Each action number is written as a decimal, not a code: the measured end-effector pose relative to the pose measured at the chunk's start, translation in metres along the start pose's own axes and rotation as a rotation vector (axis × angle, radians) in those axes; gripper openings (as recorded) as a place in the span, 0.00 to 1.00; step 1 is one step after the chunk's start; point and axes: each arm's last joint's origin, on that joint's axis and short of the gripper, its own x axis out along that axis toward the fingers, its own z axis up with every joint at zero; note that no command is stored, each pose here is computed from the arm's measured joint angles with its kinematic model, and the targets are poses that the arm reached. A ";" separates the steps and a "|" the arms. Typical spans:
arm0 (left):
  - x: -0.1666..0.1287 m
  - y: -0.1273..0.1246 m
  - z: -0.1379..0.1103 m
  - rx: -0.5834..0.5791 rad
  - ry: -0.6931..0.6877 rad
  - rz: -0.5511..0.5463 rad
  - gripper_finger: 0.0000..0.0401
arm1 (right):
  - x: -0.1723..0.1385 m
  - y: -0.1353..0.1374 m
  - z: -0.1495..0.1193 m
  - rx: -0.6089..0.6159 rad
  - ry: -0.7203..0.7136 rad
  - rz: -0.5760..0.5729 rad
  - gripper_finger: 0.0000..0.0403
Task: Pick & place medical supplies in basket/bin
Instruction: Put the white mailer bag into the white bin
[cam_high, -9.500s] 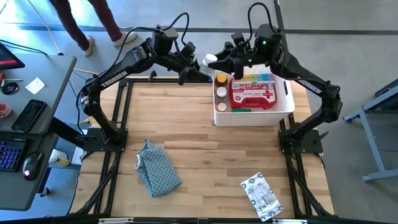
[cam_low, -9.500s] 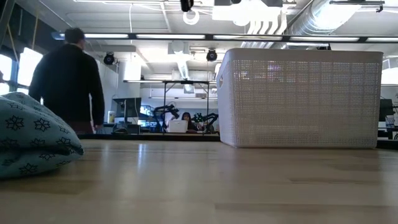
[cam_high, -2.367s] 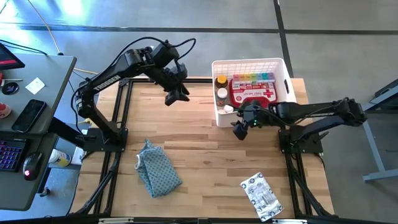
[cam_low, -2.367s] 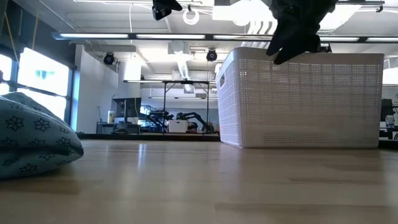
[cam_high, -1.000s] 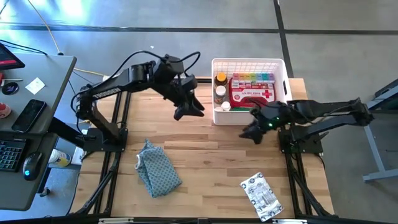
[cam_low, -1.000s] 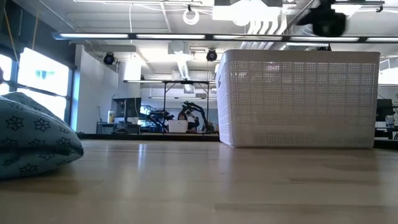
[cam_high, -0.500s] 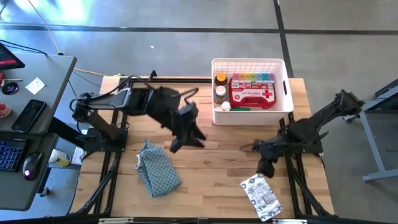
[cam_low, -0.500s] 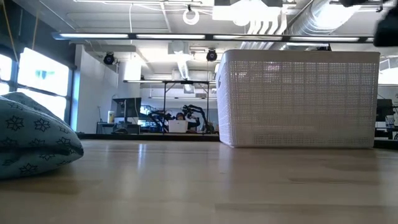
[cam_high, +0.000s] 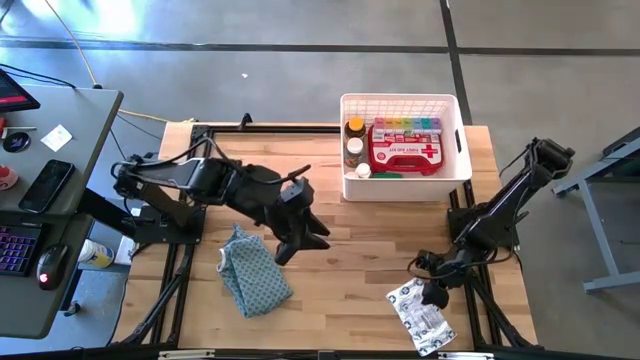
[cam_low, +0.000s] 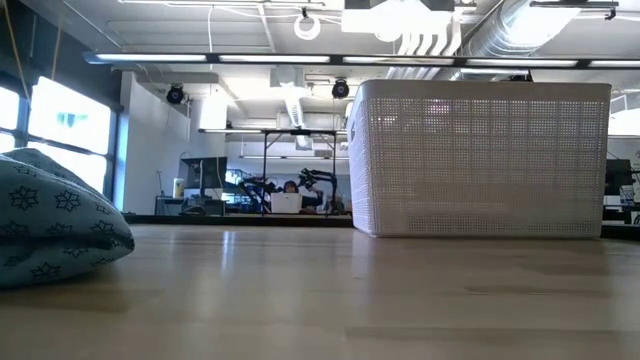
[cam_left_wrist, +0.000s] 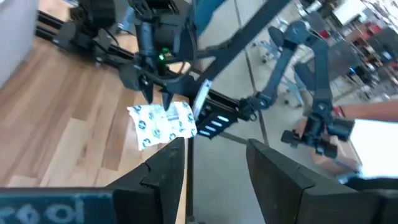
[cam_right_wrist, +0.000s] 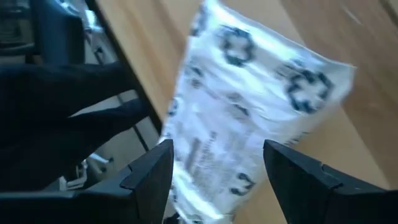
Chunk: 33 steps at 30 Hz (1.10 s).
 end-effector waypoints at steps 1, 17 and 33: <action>0.000 -0.001 -0.001 -0.004 -0.008 0.012 0.51 | 0.002 -0.004 -0.002 0.010 0.002 -0.011 0.59; 0.000 -0.001 -0.004 0.002 0.012 0.031 0.51 | 0.011 -0.031 0.001 0.002 -0.169 -0.121 0.59; -0.001 0.002 -0.011 0.034 0.109 0.035 0.51 | 0.021 -0.044 0.007 0.019 -0.241 -0.009 0.55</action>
